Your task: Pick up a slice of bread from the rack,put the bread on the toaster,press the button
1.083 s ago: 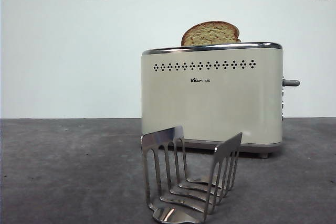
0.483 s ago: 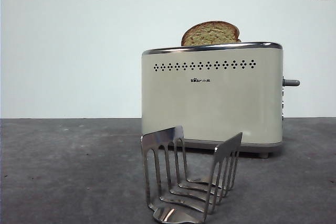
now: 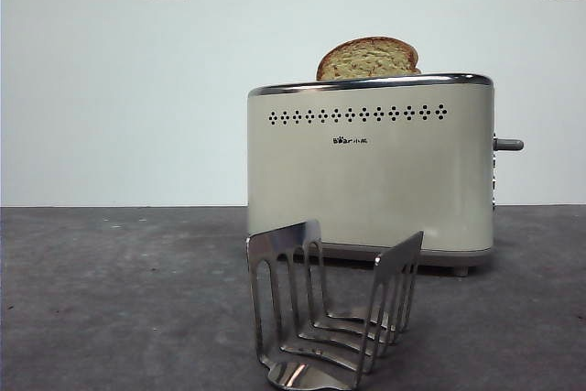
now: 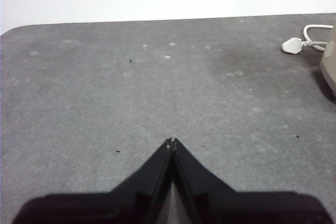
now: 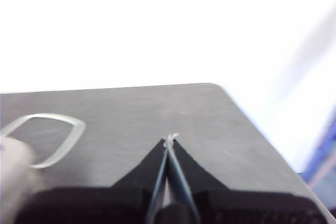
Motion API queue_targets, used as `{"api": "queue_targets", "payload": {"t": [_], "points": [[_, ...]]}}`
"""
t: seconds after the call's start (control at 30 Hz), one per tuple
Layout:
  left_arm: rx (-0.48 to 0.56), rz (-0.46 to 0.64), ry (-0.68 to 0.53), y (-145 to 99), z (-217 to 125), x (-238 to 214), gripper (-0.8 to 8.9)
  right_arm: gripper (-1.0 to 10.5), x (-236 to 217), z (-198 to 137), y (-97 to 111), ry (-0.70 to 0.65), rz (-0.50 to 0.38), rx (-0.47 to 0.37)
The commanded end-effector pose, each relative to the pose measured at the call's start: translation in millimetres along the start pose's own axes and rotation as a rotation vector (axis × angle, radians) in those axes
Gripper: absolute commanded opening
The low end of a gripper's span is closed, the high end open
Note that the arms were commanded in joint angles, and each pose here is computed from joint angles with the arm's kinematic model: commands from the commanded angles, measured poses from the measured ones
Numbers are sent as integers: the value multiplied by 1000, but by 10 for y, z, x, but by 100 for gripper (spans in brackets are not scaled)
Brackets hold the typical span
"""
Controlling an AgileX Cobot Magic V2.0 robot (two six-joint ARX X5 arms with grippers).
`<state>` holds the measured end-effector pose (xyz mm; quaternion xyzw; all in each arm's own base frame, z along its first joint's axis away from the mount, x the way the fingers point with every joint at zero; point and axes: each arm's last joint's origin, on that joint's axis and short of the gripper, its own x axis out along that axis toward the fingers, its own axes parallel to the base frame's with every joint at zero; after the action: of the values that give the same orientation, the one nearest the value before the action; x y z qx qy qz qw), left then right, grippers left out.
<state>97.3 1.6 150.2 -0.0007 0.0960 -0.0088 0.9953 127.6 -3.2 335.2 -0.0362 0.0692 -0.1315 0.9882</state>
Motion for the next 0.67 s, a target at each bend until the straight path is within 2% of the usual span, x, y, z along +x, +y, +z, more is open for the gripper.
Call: {"api": "queue_targets", "payload": {"t": [0.03,0.13,0.27,0.37,0.53,0.67], "points": [[-7,-1,5,2,-29,12,-3,1,-63,-666,-4,2,-59,-11],[-7,-1,11,3,-34,15,-4,1,-109,-1067,6,-17,-42,11],[-7,-1,19,3,-39,19,-4,1,-97,-1465,77,10,124,25],[-8,-1,23,3,-41,22,-4,1,-79,-1652,113,26,197,9],[-8,-1,24,3,-42,22,-4,1,-69,-1867,127,34,197,17],[-8,-1,25,3,-43,23,-4,1,-80,-1864,122,26,192,11]]}}
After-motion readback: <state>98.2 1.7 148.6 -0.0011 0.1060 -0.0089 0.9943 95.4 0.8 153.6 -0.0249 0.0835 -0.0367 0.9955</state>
